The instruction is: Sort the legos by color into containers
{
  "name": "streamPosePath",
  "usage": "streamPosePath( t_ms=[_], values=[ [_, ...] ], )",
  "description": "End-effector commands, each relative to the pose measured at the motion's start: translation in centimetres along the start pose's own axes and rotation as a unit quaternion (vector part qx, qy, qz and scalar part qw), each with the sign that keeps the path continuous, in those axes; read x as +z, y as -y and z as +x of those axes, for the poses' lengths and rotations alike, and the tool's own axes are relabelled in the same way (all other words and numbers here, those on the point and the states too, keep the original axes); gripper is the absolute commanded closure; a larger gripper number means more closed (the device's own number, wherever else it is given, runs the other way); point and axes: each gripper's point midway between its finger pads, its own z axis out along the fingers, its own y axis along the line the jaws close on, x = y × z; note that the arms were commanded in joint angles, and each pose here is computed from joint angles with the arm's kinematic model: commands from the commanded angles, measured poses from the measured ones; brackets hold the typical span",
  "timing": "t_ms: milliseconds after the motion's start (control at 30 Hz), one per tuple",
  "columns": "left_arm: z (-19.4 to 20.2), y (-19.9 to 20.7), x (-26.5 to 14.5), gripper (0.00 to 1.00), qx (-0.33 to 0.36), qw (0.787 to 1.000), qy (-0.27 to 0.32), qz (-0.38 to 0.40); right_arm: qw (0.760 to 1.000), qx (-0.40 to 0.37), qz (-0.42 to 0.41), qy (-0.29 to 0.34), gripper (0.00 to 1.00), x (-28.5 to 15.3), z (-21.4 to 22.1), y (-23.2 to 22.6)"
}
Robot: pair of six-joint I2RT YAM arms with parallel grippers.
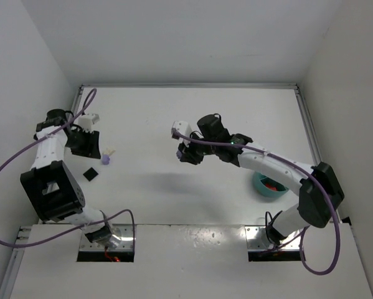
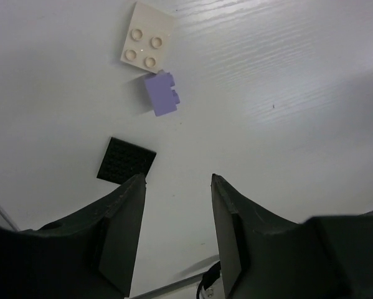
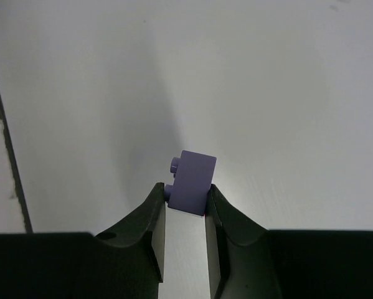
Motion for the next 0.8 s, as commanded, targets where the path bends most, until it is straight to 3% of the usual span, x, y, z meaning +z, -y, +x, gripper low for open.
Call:
streamPosePath(
  t_ms=[0, 167, 767],
  values=[
    [-1.6, -1.1, 0.5, 0.48, 0.001, 0.997, 0.018, -0.07, 0.999, 0.029, -0.016, -0.009, 0.97, -1.5, -0.3, -0.6],
    [-2.8, -0.4, 2.2, 0.51, -0.015, 0.995, 0.027, -0.091, 0.998, 0.056, -0.024, -0.016, 0.97, -1.9, 0.0, -0.7],
    [-0.7, -0.3, 7.8, 0.55, -0.068, 0.994, -0.038, -0.082, 0.996, 0.09, -0.011, -0.015, 0.97, -3.4, 0.3, 1.1]
  ],
)
